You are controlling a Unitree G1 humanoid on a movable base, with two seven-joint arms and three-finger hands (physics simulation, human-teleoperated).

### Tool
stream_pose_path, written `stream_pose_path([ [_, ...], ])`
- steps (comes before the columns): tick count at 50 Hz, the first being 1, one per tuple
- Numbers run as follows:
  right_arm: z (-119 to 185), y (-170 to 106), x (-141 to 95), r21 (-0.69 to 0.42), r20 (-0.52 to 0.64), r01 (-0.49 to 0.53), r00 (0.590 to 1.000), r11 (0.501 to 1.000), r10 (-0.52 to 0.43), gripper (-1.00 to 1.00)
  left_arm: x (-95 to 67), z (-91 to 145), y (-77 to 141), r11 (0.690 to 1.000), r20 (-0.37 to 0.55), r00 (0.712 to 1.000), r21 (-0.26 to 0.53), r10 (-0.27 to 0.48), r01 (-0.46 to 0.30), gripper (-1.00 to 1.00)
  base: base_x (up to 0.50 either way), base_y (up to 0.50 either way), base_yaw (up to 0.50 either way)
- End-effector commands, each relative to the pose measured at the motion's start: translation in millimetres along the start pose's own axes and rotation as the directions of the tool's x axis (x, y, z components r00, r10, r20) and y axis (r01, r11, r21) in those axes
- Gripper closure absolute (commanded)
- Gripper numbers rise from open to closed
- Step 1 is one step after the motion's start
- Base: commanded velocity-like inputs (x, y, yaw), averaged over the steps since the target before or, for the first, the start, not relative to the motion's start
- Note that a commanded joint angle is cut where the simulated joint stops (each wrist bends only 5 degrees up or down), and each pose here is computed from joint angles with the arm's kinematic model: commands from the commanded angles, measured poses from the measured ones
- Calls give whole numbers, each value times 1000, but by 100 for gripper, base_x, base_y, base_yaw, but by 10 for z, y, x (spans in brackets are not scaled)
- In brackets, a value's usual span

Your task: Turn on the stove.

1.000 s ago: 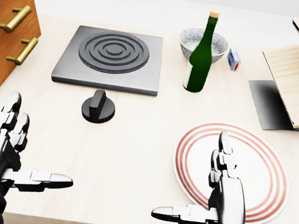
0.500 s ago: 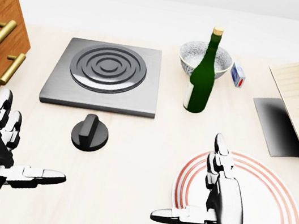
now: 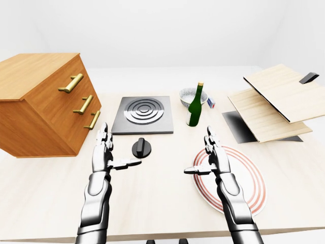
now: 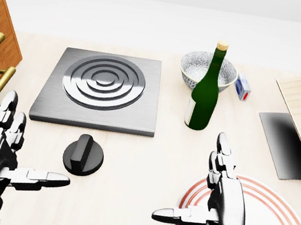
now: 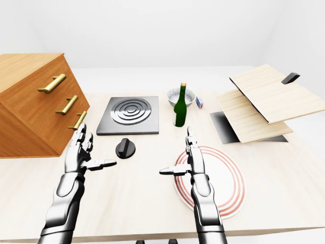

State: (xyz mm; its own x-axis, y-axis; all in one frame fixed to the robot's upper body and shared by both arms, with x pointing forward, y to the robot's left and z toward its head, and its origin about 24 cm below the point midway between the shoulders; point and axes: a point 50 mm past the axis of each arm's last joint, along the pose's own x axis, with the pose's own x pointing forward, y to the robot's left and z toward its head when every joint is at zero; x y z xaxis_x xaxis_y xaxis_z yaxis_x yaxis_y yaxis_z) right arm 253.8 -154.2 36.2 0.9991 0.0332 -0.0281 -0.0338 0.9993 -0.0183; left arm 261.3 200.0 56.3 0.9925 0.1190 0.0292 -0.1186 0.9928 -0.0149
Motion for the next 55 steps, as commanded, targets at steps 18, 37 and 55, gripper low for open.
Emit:
stream_pose_path([
  [18,-12,-31,17,13,-11,14,1000,1000,-14,-100,112,-395,-271,995,-102,992,58,-74,80,-100,0,0,0],
  [37,-11,-28,13,14,-10,13,1000,1000,-13,-100,146,-706,-415,989,-251,961,61,-118,137,-100,0,0,0],
  [55,1,-32,13,17,-9,13,1000,1000,-13,-100,48,-878,-594,975,-325,928,66,-182,214,-100,0,0,0],
])
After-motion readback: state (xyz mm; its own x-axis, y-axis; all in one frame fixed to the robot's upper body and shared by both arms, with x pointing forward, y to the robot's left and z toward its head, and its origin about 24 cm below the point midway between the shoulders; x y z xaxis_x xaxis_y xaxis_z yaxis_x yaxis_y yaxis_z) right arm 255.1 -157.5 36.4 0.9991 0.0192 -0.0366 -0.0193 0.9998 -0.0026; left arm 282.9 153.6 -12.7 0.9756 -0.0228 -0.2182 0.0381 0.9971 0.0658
